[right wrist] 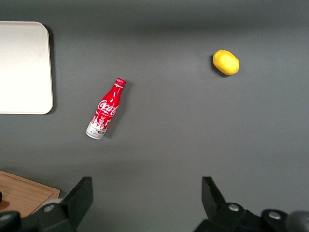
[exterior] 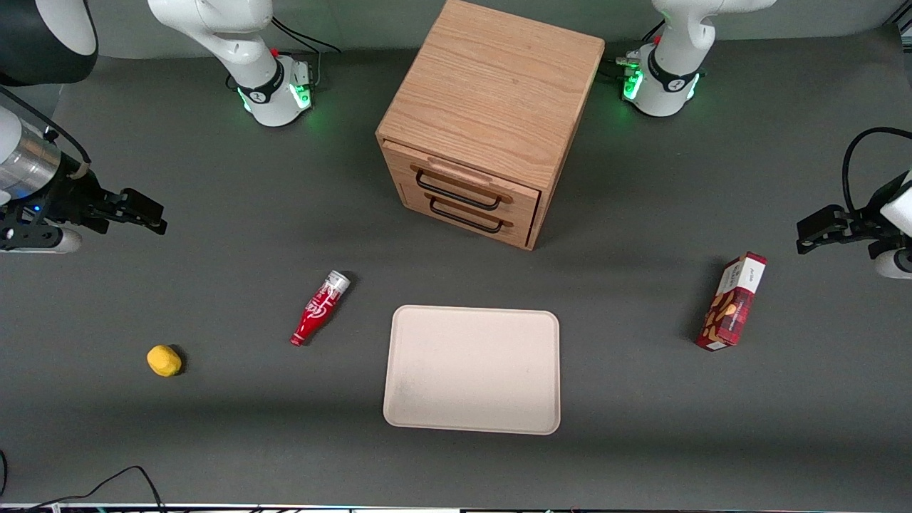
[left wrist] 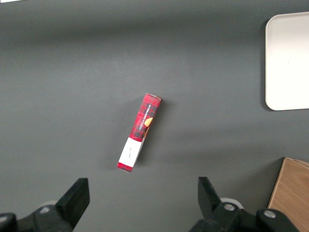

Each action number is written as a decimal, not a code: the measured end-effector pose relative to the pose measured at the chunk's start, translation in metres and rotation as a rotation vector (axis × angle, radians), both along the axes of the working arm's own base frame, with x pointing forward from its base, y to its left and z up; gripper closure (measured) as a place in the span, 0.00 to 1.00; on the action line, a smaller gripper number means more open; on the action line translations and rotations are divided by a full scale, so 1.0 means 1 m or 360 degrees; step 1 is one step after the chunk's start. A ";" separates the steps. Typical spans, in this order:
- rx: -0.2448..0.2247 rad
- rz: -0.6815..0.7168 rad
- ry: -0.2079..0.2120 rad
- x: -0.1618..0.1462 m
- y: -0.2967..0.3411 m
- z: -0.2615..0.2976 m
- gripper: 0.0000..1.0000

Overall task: Open upper drawer
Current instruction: 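Move the right gripper toward the upper drawer's black handle of the wooden cabinet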

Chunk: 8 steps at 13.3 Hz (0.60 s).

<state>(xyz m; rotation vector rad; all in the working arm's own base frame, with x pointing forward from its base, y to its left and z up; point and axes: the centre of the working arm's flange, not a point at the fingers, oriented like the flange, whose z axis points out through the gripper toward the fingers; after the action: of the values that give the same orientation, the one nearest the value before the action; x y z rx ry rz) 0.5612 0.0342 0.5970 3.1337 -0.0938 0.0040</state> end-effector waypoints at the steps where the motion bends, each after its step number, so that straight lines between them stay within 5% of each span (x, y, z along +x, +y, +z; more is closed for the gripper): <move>1: 0.0001 0.0000 -0.0001 -0.001 0.000 0.001 0.00; 4: 0.0043 0.0006 0.0006 -0.002 0.006 0.001 0.00; 8: 0.0203 0.0183 0.0047 -0.001 0.067 -0.008 0.00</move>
<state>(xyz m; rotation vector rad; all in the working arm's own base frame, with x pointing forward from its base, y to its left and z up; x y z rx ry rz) 0.5600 0.1015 0.5887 3.2603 0.0900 -0.0500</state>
